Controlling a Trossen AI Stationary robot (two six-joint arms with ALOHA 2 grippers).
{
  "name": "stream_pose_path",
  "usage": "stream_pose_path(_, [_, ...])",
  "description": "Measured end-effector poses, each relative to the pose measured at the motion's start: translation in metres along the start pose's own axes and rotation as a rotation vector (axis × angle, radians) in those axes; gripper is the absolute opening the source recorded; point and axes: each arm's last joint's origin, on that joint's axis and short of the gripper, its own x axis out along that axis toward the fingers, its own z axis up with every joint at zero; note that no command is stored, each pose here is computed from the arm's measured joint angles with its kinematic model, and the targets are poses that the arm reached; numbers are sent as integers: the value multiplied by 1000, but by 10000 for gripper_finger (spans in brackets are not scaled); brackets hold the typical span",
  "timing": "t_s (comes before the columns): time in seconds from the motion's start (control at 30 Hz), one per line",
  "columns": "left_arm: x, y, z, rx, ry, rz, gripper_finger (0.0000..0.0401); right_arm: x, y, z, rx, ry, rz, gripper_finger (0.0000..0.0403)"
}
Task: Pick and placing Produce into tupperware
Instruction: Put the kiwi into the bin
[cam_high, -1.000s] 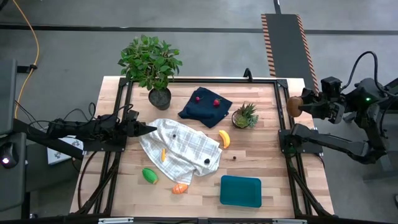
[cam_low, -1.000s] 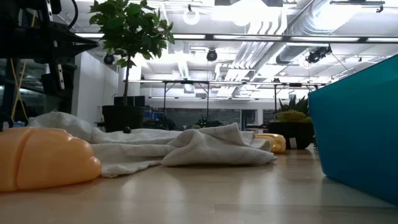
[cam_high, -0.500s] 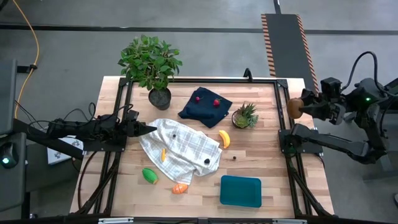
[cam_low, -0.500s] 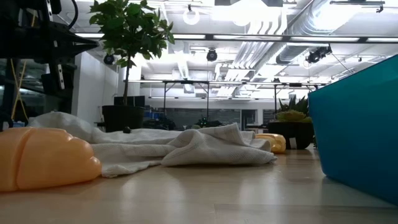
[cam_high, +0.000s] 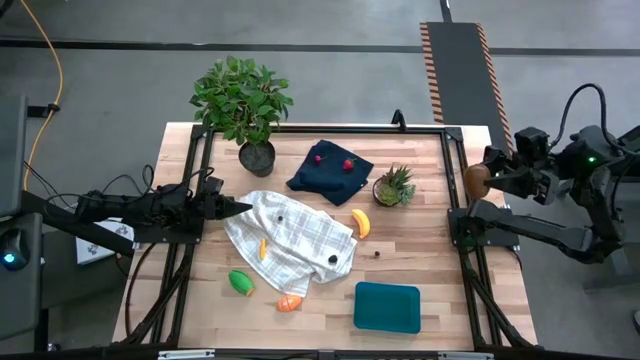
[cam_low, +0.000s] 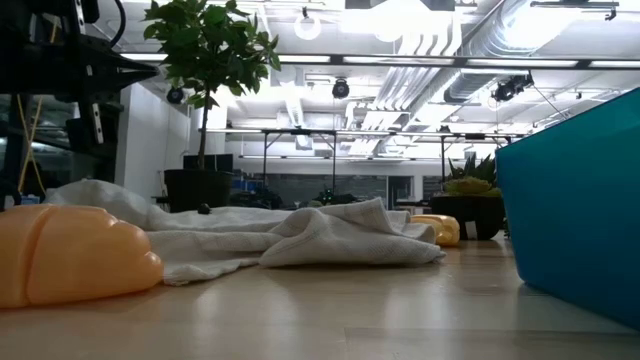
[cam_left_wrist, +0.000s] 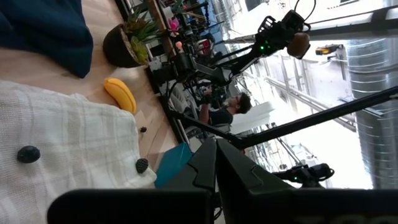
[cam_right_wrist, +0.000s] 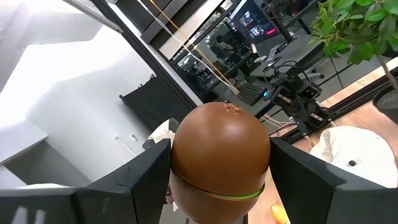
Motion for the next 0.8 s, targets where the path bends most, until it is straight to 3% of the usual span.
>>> stream_pose_path(0.8, [0,0,0,-1,0,0,1,9,-6,7,4,-14,-31,240])
